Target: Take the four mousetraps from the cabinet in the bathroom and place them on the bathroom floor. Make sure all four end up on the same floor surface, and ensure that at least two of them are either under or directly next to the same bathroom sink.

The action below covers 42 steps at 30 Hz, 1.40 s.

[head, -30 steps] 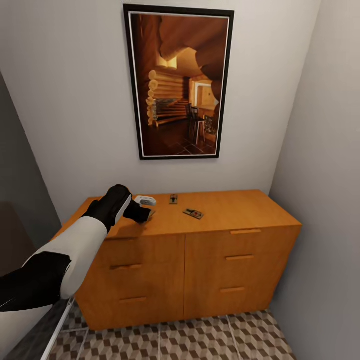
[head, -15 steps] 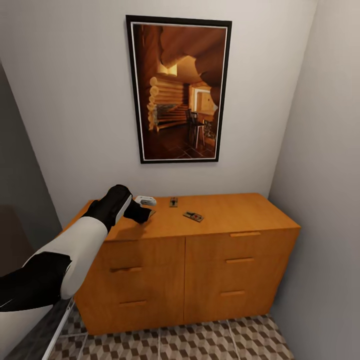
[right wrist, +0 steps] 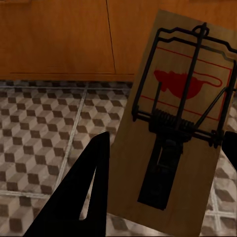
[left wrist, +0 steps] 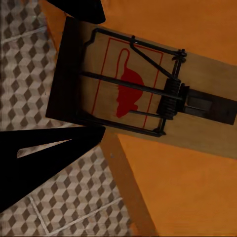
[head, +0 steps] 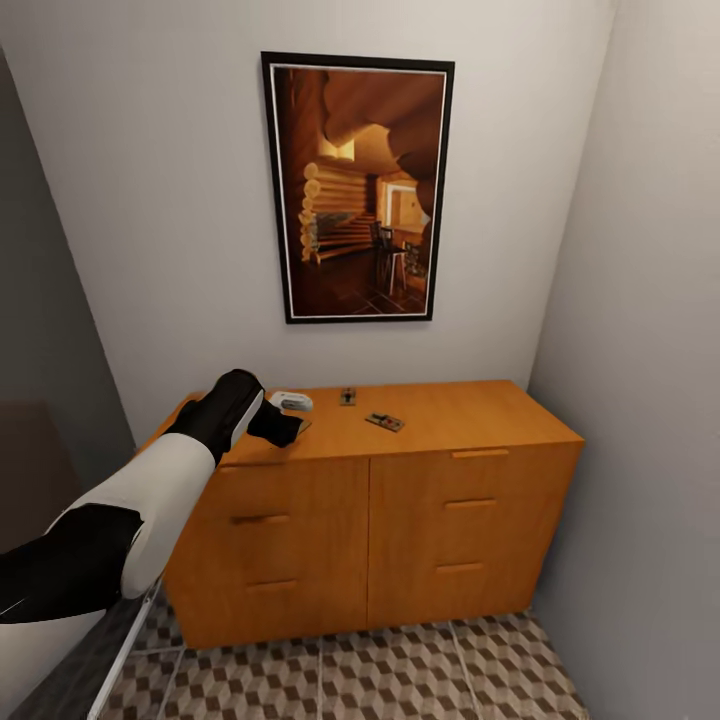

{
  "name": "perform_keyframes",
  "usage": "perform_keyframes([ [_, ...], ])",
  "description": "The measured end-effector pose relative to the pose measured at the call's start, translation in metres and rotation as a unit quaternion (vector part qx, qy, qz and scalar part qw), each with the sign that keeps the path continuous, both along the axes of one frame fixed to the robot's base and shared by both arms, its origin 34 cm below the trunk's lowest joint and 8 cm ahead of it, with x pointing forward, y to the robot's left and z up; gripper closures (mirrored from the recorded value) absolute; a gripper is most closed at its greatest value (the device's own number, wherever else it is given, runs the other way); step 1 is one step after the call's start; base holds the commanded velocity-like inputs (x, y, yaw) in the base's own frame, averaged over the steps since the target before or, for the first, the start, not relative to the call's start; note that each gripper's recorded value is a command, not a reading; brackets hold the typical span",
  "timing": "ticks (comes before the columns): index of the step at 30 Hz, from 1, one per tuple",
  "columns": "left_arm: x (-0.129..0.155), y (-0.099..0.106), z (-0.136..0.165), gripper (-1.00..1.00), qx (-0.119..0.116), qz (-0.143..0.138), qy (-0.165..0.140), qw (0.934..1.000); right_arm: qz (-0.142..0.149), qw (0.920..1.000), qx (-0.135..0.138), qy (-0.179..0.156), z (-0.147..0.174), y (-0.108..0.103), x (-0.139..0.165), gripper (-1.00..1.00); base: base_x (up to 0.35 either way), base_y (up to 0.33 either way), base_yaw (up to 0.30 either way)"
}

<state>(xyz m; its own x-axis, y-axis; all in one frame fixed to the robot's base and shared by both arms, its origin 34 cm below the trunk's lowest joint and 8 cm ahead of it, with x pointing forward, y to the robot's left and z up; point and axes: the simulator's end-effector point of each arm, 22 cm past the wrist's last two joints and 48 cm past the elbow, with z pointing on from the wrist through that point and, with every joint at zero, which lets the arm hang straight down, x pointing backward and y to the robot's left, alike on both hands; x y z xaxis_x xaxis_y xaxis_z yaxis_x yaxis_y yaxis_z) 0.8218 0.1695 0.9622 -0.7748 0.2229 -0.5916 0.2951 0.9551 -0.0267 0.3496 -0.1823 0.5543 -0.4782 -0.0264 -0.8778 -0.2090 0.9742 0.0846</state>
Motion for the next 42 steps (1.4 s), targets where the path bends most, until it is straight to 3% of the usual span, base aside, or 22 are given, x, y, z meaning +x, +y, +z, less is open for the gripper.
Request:
perform_keyframes([
  [21, -0.004, 0.002, -0.012, 1.0, 0.001, 0.002, 0.014, 0.9999, 0.0, 1.0, 0.0, 0.0, 0.0, 0.0, 0.0, 1.0, -0.33, 0.0, 0.0],
  [35, -0.008, 0.002, -0.018, 1.0, 0.002, 0.002, 0.022, 0.9998, 0.0, 1.0, 0.0, 0.0, 0.0, 0.0, 0.0, 1.0, -0.036, 0.0, 0.0],
  [42, -0.019, -0.003, -0.044, 1.0, 0.0, -0.002, 0.04, 0.9992, 0.0, 1.0, 0.0, 0.0, 0.0, 0.0, 0.0, 1.0, 0.0, 0.0, 0.0],
])
